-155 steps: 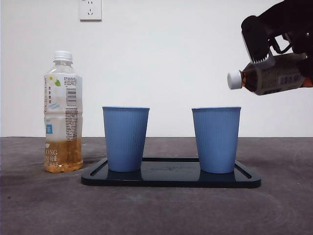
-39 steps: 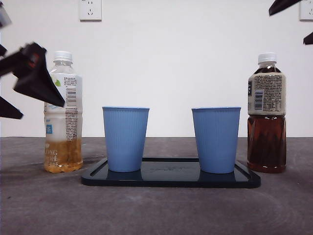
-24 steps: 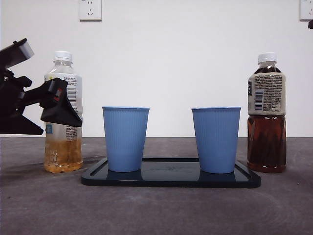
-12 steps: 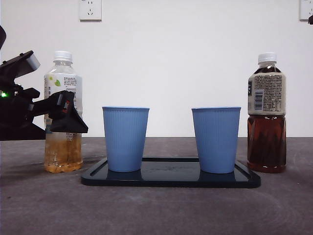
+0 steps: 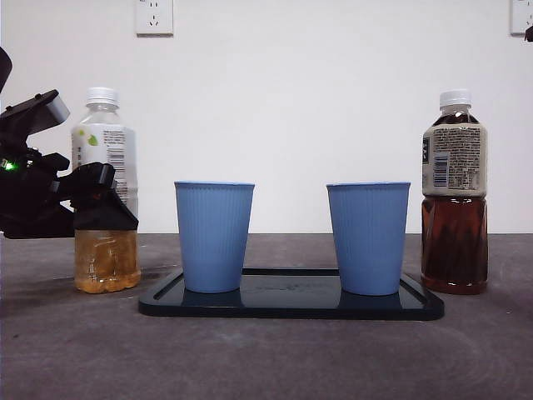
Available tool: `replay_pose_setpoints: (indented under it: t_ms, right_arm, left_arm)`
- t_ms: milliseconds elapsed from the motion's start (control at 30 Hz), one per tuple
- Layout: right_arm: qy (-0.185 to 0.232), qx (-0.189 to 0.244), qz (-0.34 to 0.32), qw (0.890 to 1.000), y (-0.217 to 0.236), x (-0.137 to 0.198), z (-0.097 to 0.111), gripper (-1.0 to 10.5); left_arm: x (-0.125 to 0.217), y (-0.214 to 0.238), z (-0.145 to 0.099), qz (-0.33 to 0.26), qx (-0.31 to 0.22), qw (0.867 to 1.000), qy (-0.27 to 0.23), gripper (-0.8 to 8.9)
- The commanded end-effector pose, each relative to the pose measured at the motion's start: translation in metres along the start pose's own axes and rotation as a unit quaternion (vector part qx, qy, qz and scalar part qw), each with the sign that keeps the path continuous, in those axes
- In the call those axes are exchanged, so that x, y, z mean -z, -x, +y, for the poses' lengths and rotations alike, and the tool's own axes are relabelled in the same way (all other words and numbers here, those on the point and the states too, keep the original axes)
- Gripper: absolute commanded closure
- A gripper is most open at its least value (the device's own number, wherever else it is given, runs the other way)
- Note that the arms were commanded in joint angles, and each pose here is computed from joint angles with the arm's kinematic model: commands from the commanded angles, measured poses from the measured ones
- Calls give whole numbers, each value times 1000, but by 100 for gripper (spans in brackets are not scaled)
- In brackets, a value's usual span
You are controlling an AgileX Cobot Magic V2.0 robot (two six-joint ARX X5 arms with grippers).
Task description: Pour the drink into the cup
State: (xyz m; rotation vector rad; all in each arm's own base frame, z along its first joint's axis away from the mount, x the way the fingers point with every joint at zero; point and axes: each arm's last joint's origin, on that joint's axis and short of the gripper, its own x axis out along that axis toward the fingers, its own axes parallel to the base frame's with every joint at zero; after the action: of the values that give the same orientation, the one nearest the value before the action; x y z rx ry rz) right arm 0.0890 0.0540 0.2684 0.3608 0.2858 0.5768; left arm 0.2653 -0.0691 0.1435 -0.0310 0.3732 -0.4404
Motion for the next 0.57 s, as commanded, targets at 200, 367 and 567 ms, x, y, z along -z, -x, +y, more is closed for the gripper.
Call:
replay_pose_setpoints:
  t_ms: [200,367,567]
  right_arm:
    - [4,-4,1,1000,2,-3,2,561]
    - [11,-3,4,1000,2,-2,2,561]
    - [16,-3,4,1000,2,-2,2,561]
  left_arm:
    - [-5,2,-2,-7,5,1000,-15,604]
    - [-17,12,-5,-17,5,999,-40,604]
    - [-35,31,-8,10,-20,995,-99,604]
